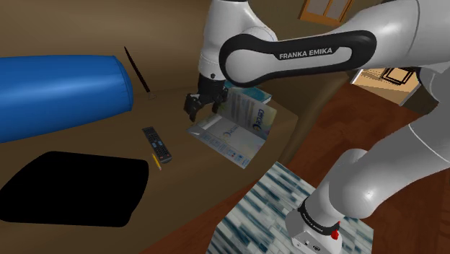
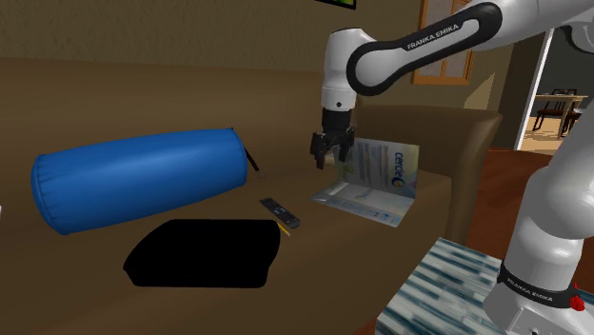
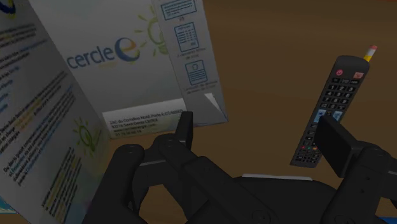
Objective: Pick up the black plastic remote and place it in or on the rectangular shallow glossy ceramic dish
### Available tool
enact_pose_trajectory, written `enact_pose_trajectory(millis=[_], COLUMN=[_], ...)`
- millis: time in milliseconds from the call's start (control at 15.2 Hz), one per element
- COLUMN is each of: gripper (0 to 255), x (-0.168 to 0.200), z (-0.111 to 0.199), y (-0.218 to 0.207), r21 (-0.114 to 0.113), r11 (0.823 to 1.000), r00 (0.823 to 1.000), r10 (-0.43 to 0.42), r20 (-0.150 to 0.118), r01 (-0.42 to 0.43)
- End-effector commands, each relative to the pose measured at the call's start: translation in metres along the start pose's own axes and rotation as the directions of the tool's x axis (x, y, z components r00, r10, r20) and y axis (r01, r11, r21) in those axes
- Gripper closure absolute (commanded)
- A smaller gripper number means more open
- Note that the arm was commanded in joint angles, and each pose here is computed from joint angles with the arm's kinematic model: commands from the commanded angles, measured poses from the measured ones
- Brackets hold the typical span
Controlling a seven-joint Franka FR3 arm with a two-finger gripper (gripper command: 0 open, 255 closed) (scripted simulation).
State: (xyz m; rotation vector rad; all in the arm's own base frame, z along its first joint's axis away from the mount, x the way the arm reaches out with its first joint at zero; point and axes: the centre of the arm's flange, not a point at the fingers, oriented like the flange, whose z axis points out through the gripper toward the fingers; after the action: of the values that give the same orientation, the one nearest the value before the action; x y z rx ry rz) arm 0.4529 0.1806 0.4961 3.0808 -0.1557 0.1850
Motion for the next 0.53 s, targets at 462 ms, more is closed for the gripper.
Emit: enact_pose_trajectory(millis=[462], gripper=[0], x=[0.051], z=[0.070], y=[-0.085], r21=[0.004], r11=[1.000], r00=[1.000], r10=[0.006], r20=[0.017], r01=[-0.006])
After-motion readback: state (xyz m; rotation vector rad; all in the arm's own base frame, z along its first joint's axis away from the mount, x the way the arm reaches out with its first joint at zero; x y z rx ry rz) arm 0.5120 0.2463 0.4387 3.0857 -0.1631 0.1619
